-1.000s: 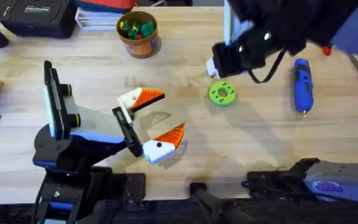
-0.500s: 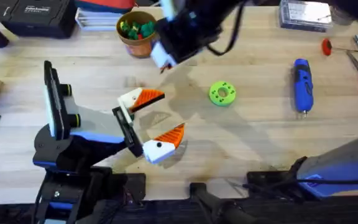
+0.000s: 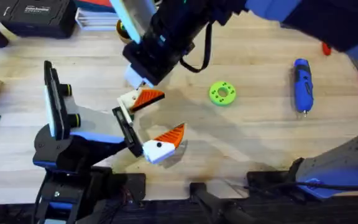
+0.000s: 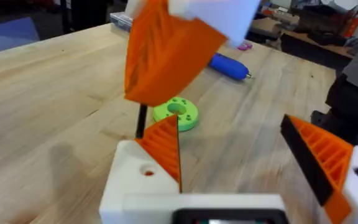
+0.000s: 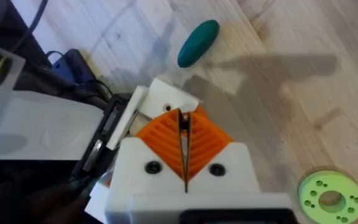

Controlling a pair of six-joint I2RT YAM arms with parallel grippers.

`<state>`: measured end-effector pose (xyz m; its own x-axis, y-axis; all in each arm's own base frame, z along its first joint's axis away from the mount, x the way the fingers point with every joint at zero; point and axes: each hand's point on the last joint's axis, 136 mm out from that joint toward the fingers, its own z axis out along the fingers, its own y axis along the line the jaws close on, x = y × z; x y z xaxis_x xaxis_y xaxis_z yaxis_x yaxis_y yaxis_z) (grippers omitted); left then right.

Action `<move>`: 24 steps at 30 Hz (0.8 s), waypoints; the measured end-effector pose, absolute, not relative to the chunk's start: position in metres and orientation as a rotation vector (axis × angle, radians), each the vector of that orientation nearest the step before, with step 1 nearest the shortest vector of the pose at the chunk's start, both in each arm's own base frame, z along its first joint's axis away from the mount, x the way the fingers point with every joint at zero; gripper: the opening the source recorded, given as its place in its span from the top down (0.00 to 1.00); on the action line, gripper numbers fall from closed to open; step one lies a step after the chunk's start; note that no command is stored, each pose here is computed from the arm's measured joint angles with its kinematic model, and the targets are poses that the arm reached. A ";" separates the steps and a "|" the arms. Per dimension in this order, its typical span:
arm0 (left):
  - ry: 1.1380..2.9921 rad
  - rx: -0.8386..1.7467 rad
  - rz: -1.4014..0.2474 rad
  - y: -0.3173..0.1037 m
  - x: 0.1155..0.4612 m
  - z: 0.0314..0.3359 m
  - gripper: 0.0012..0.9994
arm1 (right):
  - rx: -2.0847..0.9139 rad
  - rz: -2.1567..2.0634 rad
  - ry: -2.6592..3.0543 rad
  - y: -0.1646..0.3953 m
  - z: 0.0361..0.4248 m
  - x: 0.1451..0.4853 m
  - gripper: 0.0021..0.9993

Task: Pick up the gripper from the table and insert it into the empty holder that is missing its gripper. Then pick up a screw, insert it into the mounting hole, and use the screwdriver to tighten it. Finally, clean up the table by picking up the vegetable and placing it into the bucket.

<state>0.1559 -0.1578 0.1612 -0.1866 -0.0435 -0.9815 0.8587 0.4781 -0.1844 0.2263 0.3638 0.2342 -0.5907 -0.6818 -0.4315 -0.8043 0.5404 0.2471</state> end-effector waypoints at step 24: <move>1.546 0.734 -0.957 -0.158 0.156 0.161 0.01 | -1.313 0.610 2.515 0.375 0.219 0.213 0.99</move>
